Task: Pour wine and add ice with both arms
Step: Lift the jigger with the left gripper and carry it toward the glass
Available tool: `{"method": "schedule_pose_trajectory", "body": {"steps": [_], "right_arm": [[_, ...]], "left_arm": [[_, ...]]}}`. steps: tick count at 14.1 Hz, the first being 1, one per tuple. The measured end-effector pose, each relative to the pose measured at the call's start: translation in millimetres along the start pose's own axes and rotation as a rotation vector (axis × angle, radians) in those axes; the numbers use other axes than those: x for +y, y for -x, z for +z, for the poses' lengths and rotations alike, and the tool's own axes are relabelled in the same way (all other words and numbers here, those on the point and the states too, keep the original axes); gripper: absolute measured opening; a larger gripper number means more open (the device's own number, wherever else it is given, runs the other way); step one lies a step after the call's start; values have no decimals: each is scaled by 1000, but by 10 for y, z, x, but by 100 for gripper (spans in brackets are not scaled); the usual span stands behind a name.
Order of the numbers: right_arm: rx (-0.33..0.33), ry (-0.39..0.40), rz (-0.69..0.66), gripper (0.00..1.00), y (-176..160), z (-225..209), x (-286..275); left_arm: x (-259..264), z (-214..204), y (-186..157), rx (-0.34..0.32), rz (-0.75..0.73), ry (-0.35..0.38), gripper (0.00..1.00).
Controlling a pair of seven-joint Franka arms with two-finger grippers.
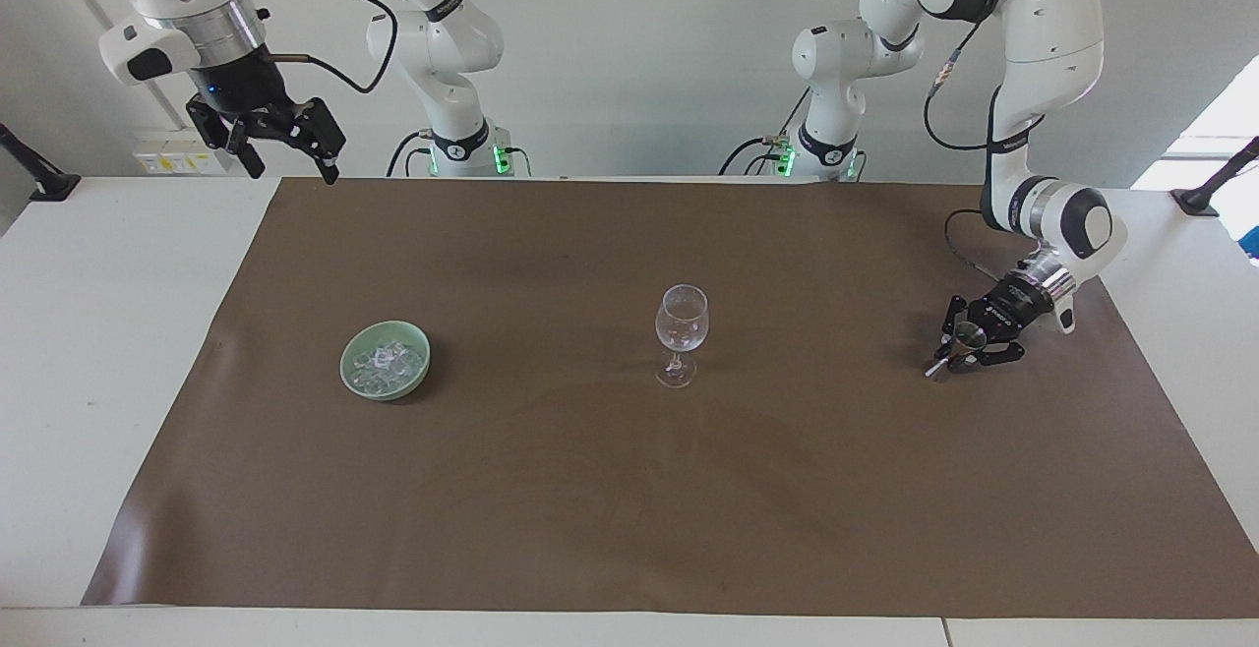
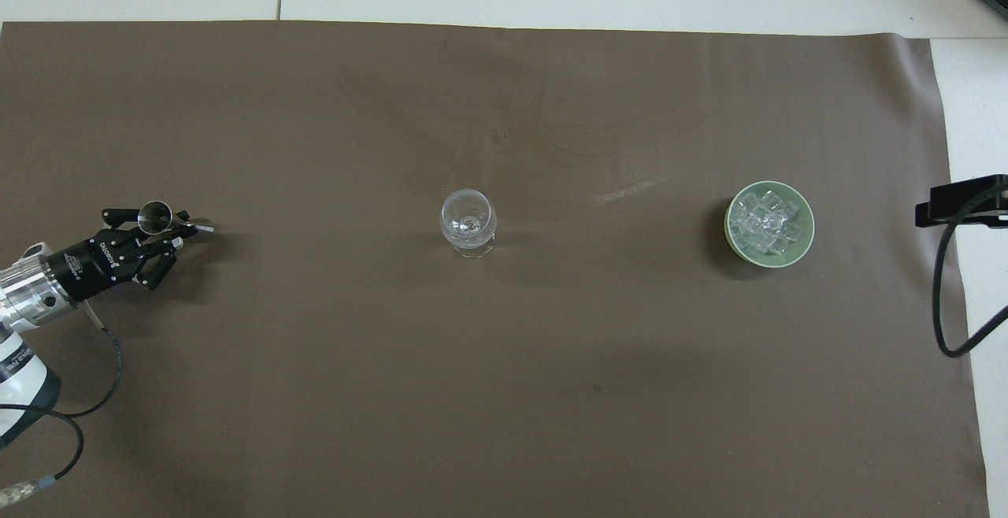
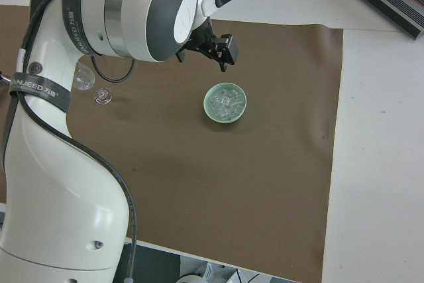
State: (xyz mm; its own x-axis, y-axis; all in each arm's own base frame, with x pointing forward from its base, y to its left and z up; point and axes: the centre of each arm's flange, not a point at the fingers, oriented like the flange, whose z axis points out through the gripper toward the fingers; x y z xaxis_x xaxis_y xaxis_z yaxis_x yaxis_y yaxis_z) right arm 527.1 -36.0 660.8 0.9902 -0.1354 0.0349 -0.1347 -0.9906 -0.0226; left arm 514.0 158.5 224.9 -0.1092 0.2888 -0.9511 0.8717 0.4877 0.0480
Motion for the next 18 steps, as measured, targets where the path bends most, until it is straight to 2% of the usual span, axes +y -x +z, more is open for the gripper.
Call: {"method": "schedule_pose_trajectory", "body": {"steps": [11, 18], "right_arm": [[0, 0, 0, 100, 0, 0, 0], [0, 0, 0, 100, 0, 0, 0]], "left_arm": [[79, -32, 84, -17, -73, 11, 22], [174, -71, 616, -98, -53, -8, 22]]}}
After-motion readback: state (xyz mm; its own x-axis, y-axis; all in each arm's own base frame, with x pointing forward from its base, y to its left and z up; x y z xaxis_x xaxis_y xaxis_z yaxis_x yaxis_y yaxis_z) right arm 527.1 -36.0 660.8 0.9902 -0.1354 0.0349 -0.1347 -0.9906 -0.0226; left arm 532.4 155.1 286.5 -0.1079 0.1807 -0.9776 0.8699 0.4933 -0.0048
